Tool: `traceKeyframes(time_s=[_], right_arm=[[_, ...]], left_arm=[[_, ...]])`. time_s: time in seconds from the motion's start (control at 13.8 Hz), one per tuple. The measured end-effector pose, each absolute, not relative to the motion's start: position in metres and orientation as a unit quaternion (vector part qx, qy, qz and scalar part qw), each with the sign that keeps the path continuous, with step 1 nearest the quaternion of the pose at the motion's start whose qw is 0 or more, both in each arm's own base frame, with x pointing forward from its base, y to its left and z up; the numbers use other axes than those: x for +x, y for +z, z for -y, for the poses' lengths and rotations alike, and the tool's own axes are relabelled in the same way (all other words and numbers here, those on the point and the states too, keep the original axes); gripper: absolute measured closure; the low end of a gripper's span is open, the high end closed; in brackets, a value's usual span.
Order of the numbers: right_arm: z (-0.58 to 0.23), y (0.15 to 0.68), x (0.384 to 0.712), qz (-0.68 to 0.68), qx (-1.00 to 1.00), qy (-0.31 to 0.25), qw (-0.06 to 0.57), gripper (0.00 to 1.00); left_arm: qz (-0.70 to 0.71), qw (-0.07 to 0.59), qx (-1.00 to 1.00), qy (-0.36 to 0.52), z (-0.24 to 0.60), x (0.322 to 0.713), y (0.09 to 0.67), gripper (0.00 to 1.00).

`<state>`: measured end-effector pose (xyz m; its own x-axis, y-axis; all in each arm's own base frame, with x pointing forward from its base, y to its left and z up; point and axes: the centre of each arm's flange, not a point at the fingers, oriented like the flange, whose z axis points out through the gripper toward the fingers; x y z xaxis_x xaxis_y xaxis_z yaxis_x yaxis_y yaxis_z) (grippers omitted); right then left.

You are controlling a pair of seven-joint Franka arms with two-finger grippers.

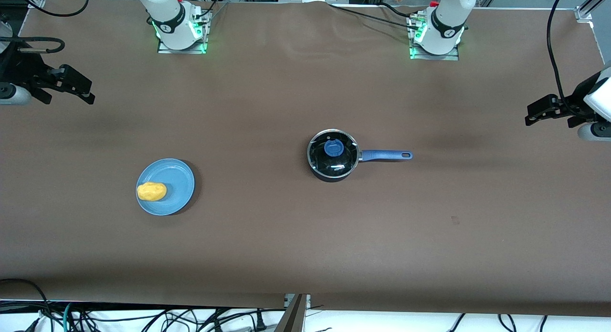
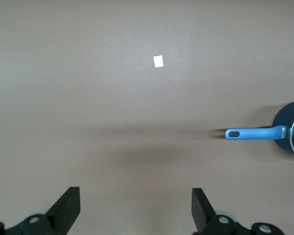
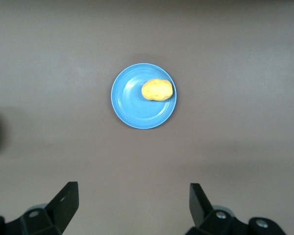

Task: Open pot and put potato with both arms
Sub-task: 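Move the left gripper to the pot lid knob while the right gripper reaches the potato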

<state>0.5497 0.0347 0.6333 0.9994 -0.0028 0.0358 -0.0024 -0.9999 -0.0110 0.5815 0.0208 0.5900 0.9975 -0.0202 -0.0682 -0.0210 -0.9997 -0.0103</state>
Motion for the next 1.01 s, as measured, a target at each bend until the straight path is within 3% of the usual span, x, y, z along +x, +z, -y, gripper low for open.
traceKeyframes(time_s=[0.58, 1.01], right_arm=[[-0.034, 0.634, 0.549, -0.002, -1.000, -0.018, 0.006, 0.00], [-0.033, 0.637, 0.547, -0.002, -1.000, -0.013, 0.005, 0.00]], left_arm=[[-0.028, -0.014, -0.999, 0.042, 0.001, 0.584, 0.582, 0.00], [0.007, -0.029, -0.998, 0.056, 0.130, 0.601, 0.531, 0.00]])
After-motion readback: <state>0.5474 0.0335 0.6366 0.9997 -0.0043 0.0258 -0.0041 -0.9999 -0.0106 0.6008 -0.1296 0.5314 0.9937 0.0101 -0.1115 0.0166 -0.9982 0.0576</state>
